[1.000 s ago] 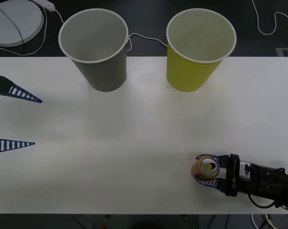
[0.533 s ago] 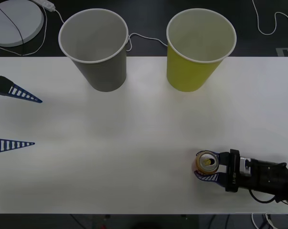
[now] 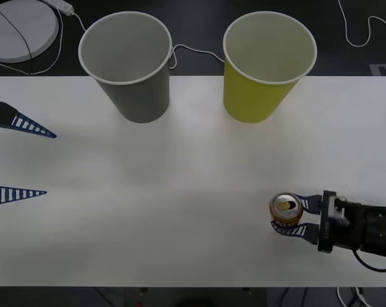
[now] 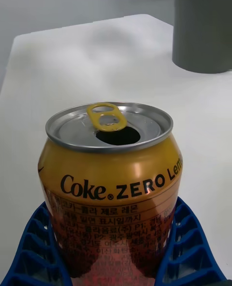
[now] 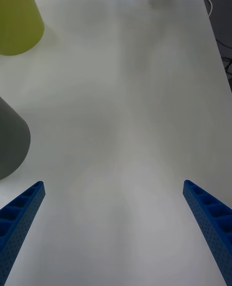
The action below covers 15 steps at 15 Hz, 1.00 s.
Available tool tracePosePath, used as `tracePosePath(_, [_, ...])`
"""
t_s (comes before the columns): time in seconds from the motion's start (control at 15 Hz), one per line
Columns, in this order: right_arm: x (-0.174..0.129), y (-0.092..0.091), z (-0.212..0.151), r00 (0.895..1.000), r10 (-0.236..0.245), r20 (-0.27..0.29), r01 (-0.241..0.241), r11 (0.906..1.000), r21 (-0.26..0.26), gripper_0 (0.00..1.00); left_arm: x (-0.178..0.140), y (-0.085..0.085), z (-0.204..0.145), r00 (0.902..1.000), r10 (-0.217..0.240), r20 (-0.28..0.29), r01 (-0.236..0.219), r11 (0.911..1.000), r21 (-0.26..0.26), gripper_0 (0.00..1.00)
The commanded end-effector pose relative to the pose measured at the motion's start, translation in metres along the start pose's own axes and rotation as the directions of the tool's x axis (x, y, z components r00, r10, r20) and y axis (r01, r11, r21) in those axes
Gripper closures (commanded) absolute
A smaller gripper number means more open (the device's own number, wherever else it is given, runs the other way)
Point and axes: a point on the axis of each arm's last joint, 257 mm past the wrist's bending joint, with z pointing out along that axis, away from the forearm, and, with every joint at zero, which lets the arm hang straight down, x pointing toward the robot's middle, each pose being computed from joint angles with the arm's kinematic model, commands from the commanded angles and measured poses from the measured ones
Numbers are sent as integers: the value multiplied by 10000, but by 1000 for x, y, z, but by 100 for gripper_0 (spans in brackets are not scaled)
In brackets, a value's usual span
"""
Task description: Put the can into the green bin and the plastic bottle into the gray bin
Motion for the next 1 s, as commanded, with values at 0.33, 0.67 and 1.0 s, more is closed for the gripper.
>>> tracePosePath(0.33, [-35,-24,-36,9876,1172,-1043,-1093,9909,784,100,0,0,0,10000,0,0,0,10000,0,0])
tracePosePath(0.67, [-60,-40,-69,9517,2325,-2007,-1968,9633,1826,100,0,0,0,10000,0,0,0,10000,0,0])
tracePosePath(1.0, [-87,-49,-97,8873,3607,-2875,-2906,9212,2589,100,0,0,0,10000,0,0,0,10000,0,0])
